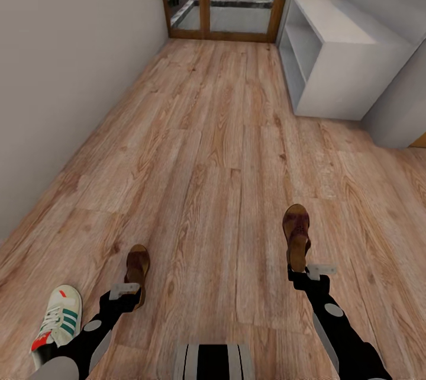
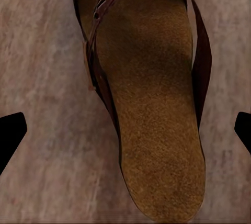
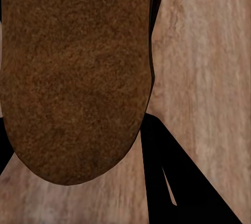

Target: Pick up the two gym shoes and the two sandals from the corridor floor and place them onto the hallstand (shoe rack) in the corridor, making sure they are on the rack and not on the floor. Arrange them so the two gym shoes are next to each other and the two sandals are next to each other.

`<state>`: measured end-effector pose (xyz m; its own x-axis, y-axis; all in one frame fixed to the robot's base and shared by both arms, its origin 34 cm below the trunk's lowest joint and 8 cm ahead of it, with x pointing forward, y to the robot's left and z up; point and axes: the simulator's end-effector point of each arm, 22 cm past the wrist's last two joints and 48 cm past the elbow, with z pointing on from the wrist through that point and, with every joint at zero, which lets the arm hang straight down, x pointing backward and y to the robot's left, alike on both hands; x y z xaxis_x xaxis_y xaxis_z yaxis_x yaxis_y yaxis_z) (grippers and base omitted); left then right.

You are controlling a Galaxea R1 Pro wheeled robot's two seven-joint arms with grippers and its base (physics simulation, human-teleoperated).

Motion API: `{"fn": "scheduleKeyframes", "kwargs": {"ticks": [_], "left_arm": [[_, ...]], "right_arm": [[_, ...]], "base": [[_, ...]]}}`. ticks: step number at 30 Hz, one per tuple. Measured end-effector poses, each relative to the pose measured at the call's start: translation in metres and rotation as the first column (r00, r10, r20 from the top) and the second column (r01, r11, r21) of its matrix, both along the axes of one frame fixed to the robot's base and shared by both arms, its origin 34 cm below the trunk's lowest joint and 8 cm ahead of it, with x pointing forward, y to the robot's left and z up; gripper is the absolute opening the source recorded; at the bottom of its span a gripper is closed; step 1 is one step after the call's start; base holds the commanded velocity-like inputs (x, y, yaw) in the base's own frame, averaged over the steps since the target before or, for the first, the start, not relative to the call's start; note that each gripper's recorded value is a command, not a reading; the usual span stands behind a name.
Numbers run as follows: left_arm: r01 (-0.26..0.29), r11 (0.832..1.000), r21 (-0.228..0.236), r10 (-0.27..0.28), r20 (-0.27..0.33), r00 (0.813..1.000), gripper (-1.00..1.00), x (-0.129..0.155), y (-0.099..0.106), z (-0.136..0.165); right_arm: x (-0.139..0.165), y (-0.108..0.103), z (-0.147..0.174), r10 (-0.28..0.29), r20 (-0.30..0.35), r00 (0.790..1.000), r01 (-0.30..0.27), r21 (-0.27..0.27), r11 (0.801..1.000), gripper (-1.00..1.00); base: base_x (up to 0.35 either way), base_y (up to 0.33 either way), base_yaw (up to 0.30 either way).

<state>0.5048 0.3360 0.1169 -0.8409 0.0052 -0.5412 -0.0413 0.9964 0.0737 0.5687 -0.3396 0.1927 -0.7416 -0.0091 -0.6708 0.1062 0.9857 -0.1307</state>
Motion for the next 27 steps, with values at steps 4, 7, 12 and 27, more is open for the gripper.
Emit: {"fn": "scheduleKeyframes", "kwargs": {"ticks": [4,7,12,27], "left_arm": [[0.0,1.0,0.001,0.0,0.0,1.0,1.0,-0.002,0.0,-0.003],[0.0,1.0,0.001,0.0,0.001,1.0,1.0,-0.002,0.0,-0.003],[0.002,1.0,0.001,-0.002,0.002,1.0,1.0,-0.002,0.0,-0.003],[0.008,1.0,0.006,-0.008,-0.009,1.0,1.0,-0.006,0.0,-0.01]], "right_arm": [[0.005,0.0,0.002,0.002,0.012,1.0,-0.002,-0.002,1.0,-1.0],[0.014,-0.001,0.011,0.004,0.034,0.999,-0.004,-0.005,1.0,-1.0],[0.03,-0.002,0.027,0.005,0.049,0.999,-0.004,-0.007,1.0,-1.0],[0.062,0.0,0.067,0.004,0.024,1.0,-0.004,-0.006,1.0,-1.0]], "base": [[0.0,0.0,0.0],[0.0,0.0,0.0],[0.0,0.0,0.0],[0.0,0.0,0.0]]}}
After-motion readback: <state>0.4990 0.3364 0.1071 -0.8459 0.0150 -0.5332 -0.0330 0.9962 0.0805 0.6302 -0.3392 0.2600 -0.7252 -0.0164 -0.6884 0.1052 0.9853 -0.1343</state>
